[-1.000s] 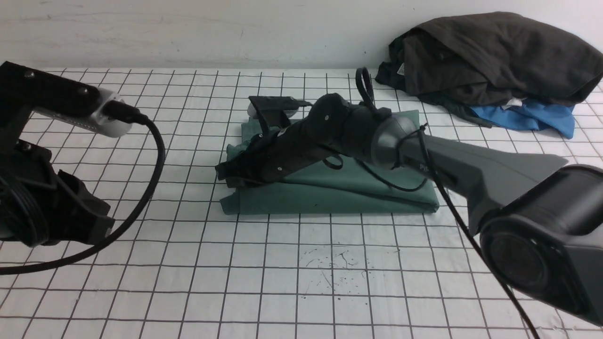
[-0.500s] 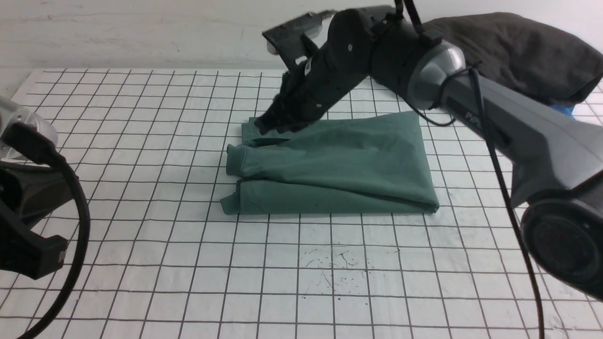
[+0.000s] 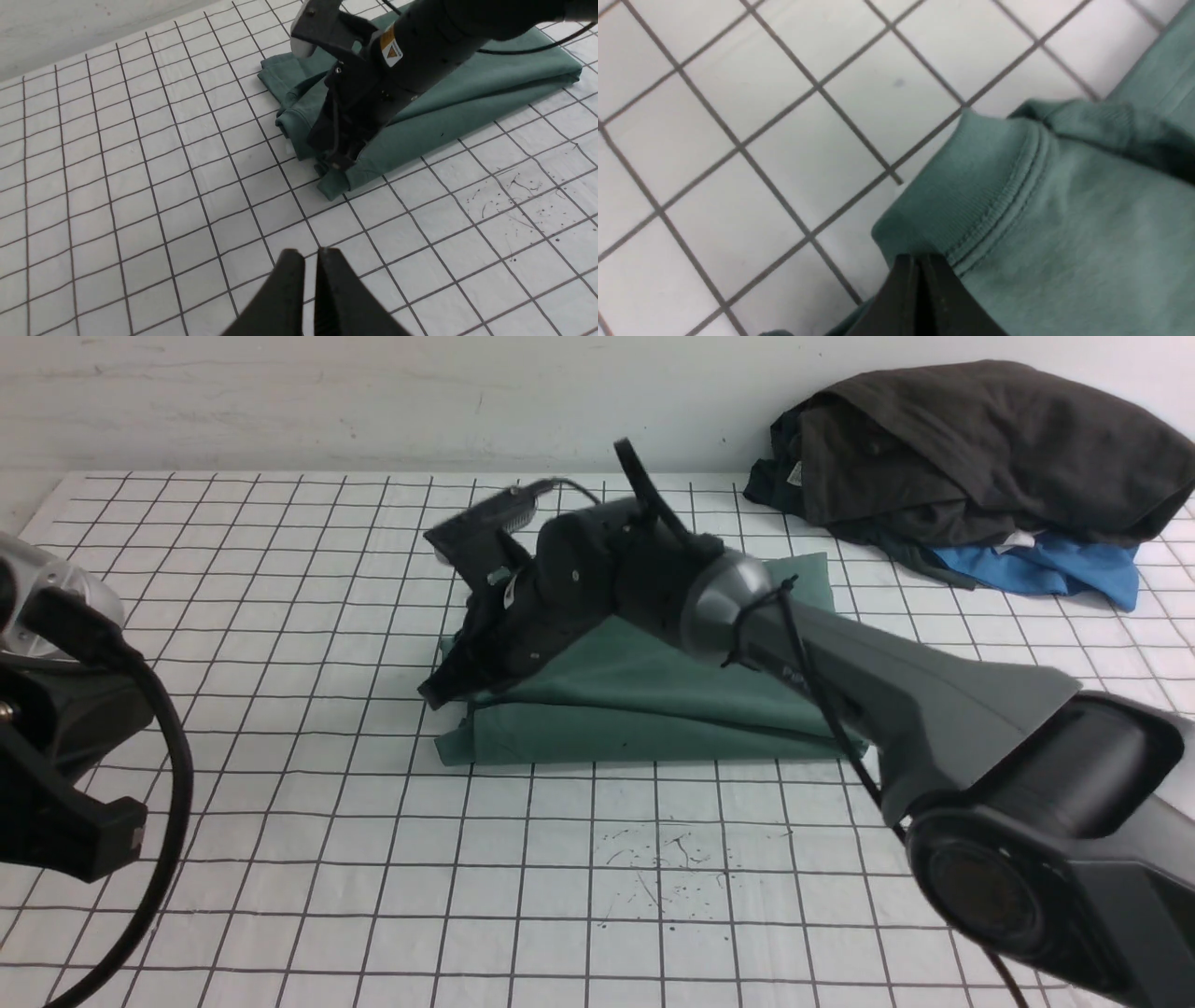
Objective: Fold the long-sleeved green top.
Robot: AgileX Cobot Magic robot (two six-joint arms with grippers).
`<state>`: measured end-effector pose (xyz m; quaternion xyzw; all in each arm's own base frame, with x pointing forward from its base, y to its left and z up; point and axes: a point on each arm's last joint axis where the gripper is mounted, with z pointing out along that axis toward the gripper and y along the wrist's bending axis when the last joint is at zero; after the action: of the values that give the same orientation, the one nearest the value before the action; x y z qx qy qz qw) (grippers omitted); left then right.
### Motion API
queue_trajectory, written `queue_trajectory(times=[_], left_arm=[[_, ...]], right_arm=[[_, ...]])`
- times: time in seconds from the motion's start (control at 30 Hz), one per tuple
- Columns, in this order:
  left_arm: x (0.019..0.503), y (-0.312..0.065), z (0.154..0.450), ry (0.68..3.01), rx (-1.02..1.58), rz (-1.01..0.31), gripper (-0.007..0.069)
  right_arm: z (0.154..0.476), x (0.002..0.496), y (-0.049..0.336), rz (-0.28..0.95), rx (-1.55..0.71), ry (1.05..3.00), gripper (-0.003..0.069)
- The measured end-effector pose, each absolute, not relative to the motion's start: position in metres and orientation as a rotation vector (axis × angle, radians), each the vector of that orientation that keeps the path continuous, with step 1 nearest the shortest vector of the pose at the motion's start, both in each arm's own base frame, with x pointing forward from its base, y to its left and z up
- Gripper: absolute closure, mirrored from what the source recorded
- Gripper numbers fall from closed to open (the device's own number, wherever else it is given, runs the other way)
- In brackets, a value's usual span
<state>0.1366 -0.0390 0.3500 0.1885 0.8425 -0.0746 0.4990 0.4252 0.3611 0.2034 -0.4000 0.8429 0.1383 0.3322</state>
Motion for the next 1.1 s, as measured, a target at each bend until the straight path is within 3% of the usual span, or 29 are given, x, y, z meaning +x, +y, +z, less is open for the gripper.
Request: queue_trajectory(times=[0.07, 0.23, 0.27, 0.3, 0.37, 0.47, 0.6, 0.73, 0.9, 1.1], left_arm=[[0.136, -0.039, 0.351, 2.024, 0.453, -0.177, 0.0603], [0.124, -0.036, 0.355, 1.953, 0.482, -0.141, 0.0603], [0.123, -0.036, 0.354, 1.95, 0.483, -0.14, 0.0603], [0.117, -0.035, 0.354, 1.914, 0.483, -0.126, 0.0603], [0.107, -0.032, 0.353, 1.842, 0.47, -0.104, 0.0603], [0.099, -0.029, 0.347, 1.764, 0.438, -0.081, 0.0603], [0.091, -0.025, 0.332, 1.709, 0.408, -0.062, 0.0603], [0.09, -0.025, 0.32, 1.729, 0.406, -0.066, 0.0603], [0.091, -0.025, 0.308, 1.773, 0.416, -0.071, 0.0603], [0.091, -0.026, 0.307, 1.785, 0.422, -0.074, 0.0603]], right_arm=[[0.256, 0.419, 0.348, 0.301, -1.053, 2.136, 0.0671], [0.394, 0.385, 0.28, 0.3, -0.931, 2.034, 0.0671], [0.399, 0.384, 0.276, 0.299, -0.922, 2.027, 0.0671], [0.433, 0.368, 0.242, 0.276, -0.869, 2.018, 0.0671], [0.46, 0.348, 0.195, 0.197, -0.795, 2.029, 0.0671], [0.484, 0.316, 0.141, 0.075, -0.682, 2.027, 0.0671], [0.484, 0.253, 0.077, -0.093, -0.507, 2.003, 0.0671], [0.457, 0.181, 0.041, -0.145, -0.39, 1.867, 0.0671], [0.371, 0.106, 0.021, -0.026, -0.32, 1.662, 0.0671], [0.301, 0.07, 0.017, 0.159, -0.243, 1.523, 0.0671]])
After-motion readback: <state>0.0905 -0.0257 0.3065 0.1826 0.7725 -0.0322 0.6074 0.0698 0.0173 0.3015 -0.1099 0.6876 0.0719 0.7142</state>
